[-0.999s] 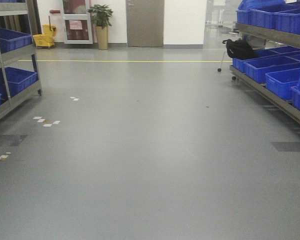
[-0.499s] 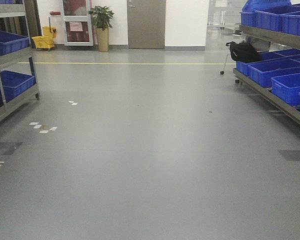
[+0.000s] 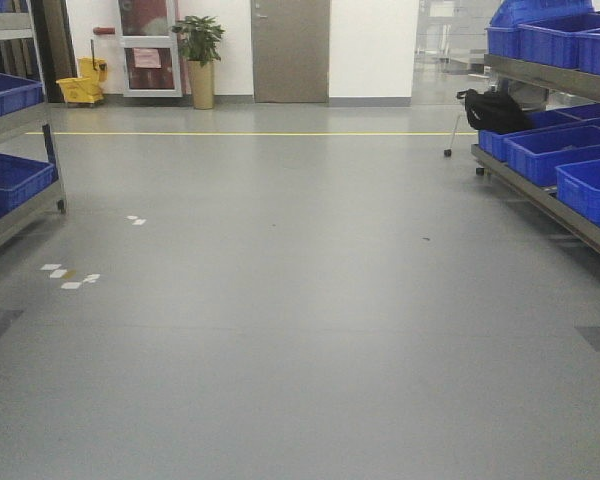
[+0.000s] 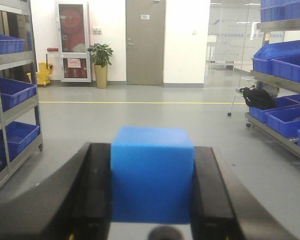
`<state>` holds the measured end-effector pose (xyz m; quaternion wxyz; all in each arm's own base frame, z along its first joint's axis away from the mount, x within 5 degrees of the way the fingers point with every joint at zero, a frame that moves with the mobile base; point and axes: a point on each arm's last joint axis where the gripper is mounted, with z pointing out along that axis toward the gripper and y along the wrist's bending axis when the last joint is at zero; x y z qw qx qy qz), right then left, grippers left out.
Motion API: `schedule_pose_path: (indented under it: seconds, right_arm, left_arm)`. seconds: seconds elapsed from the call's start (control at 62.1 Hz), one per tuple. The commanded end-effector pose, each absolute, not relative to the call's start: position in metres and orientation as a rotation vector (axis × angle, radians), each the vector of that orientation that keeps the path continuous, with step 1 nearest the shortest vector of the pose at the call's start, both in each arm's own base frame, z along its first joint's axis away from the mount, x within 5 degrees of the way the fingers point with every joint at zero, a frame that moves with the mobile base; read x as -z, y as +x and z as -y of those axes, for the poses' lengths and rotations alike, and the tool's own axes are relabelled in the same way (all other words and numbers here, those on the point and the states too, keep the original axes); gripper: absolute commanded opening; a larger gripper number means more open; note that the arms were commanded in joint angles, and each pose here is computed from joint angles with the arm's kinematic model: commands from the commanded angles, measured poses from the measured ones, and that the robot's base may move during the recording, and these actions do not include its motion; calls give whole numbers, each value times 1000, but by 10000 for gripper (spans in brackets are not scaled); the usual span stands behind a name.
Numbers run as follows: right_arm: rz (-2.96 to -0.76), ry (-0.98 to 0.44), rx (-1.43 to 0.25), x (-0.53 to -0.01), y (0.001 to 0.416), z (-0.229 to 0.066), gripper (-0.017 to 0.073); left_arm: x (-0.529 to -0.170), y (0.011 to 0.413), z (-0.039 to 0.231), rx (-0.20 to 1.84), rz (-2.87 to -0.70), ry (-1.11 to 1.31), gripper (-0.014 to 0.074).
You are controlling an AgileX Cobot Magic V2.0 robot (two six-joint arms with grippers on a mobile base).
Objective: Sort and place red and blue blocks on shelf
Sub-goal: 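Drive the base to the shelf of empty blue bins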
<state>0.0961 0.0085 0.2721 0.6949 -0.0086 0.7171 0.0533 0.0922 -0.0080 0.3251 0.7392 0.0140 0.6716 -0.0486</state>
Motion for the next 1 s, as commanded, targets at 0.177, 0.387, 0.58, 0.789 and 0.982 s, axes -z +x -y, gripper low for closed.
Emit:
schedule_pose_path:
  seconds: [0.177, 0.387, 0.58, 0.789, 0.982]
  right_arm:
    - [-1479, -13, -108, -290, 96, -7, 52]
    - [-1479, -13, -108, -290, 96, -7, 52]
    - [-1479, -13, -108, -290, 96, -7, 52]
    - [-1479, -13, -108, -290, 96, -7, 52]
    - [-1479, -13, -108, -290, 96, -7, 52]
  left_arm:
    - [-342, 92, 7, 103, -1372, 16, 123]
    - [-342, 92, 7, 103, -1372, 16, 123]
    - [-342, 92, 7, 103, -1372, 16, 123]
    - [-342, 92, 7, 103, -1372, 16, 123]
    - [-342, 92, 7, 103, -1372, 16, 123]
